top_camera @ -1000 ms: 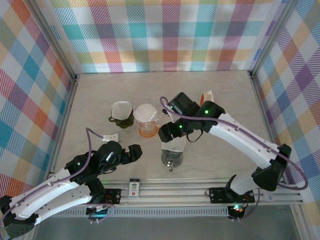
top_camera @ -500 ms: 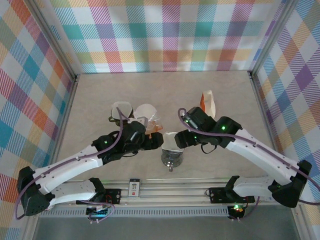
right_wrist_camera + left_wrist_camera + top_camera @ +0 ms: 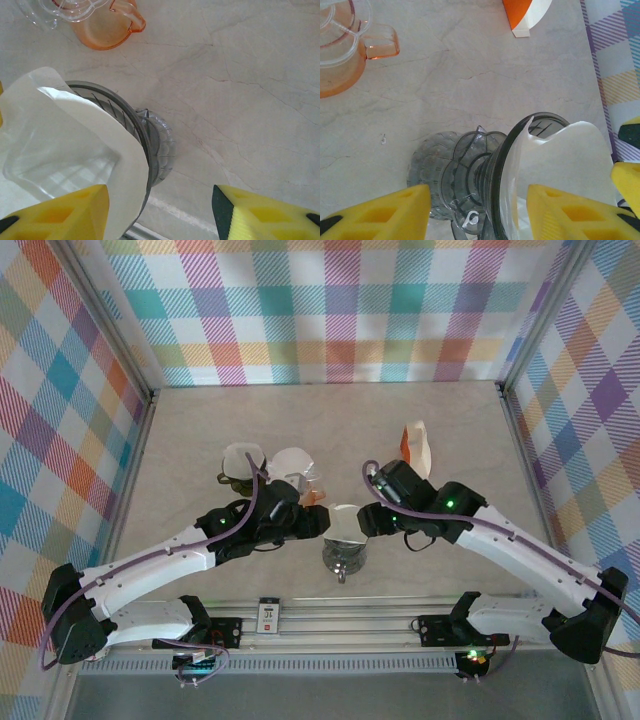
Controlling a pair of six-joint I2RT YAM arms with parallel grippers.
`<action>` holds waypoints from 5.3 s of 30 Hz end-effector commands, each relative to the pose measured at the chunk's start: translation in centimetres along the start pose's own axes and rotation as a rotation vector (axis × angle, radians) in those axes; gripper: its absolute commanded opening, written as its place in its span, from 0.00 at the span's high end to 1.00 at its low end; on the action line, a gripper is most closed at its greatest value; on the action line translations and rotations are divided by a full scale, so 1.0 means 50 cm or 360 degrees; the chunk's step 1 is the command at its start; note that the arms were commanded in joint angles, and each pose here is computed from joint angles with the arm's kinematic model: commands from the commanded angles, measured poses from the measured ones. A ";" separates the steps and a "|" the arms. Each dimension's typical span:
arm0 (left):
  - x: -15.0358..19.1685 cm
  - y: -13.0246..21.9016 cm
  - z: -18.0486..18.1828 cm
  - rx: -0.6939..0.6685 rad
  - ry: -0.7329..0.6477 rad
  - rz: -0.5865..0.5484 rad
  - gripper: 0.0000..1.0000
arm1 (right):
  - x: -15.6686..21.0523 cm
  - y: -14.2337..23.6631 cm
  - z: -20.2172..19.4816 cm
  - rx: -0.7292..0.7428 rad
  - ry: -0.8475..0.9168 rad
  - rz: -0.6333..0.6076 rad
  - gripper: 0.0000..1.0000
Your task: Place the coffee filter in the dripper
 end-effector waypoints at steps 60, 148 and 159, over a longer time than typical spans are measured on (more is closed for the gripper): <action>0.026 0.000 0.039 0.0046 0.0118 -0.0006 0.41 | -0.002 -0.144 0.000 -0.0003 0.0000 0.0249 0.03; 0.018 0.023 0.033 0.0066 0.0157 -0.0106 0.23 | 0.029 -0.086 -0.024 0.0025 -0.0169 0.0068 0.02; 0.013 0.042 0.031 0.0082 0.0175 -0.0138 0.20 | -0.010 -0.011 -0.016 -0.0053 -0.0139 -0.0132 0.01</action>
Point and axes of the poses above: each hand's point on the last joint's axis, 136 mm out from that joint toward the fingers, its own y axis back along the fingers, its own z axis along the line the jaws close on, x = y × z, the point moved 9 cm from there along y, back along the fingers, and after that the axes turned 3 degrees about y, right-handed, at the moved point
